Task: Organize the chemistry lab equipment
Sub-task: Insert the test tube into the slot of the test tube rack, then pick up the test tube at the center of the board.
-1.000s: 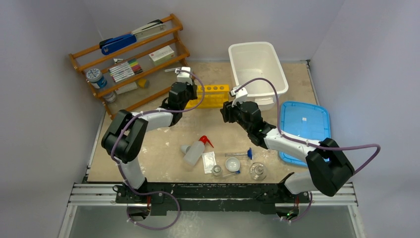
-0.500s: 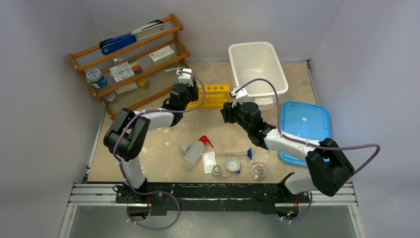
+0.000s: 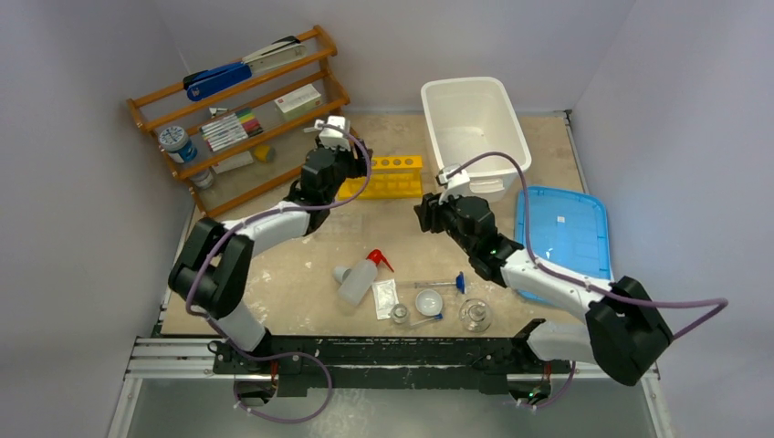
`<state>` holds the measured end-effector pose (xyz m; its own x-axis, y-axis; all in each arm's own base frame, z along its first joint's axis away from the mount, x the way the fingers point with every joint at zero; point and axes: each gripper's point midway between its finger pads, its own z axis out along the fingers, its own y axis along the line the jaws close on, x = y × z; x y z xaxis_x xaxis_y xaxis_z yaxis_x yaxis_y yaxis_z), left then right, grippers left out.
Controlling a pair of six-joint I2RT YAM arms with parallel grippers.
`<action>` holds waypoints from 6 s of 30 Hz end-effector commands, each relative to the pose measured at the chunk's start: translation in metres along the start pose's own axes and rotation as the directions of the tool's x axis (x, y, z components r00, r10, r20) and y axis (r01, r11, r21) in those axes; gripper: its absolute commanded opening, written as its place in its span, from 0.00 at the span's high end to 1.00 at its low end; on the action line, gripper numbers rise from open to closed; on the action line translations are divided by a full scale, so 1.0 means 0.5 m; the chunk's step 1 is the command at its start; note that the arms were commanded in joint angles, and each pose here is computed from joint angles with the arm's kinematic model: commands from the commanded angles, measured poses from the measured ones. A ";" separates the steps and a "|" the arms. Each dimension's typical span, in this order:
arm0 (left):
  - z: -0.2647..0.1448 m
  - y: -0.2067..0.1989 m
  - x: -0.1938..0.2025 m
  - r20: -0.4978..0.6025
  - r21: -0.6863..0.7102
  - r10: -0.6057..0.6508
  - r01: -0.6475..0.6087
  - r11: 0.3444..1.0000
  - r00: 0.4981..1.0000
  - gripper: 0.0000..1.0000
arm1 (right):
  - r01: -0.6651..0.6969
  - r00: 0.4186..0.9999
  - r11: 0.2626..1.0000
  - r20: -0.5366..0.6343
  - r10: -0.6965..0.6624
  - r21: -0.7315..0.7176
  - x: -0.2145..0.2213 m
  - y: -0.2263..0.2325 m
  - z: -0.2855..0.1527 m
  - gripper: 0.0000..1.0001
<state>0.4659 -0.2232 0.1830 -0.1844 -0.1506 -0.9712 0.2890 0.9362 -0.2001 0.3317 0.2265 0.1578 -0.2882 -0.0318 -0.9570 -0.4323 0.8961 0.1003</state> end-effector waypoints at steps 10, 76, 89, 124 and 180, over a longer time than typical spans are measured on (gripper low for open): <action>-0.200 -0.129 -0.059 -0.025 0.172 -0.167 0.168 0.971 0.986 0.53 | 0.027 0.978 0.999 -0.204 -0.032 -0.027 0.130 0.073 -0.058 0.47; -0.289 -0.231 0.050 -0.171 0.302 -0.085 0.134 0.944 0.982 0.67 | -0.268 0.710 0.416 -0.114 0.695 0.869 0.287 -0.290 -0.240 0.31; -0.291 -0.226 0.058 -0.177 0.294 -0.084 0.134 0.946 0.981 0.67 | -0.269 0.699 0.397 -0.105 0.707 0.877 0.327 -0.292 -0.224 0.44; -0.304 -0.320 -0.045 -0.326 0.531 -0.309 0.444 0.722 0.893 0.64 | -0.320 0.944 0.924 -0.017 0.330 0.208 0.004 -0.094 -0.200 1.00; -0.430 -0.412 -0.153 -0.327 0.833 -0.362 0.447 0.325 0.873 0.58 | -0.046 0.991 0.931 0.104 0.089 -0.362 -0.218 0.174 -0.288 1.00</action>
<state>0.2320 -0.3374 0.3080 -0.5949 -0.3590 -0.7191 0.7560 0.0538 -0.6523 0.2007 0.2469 0.2785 -0.2989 0.0488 -0.9530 -0.6923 0.6763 0.2518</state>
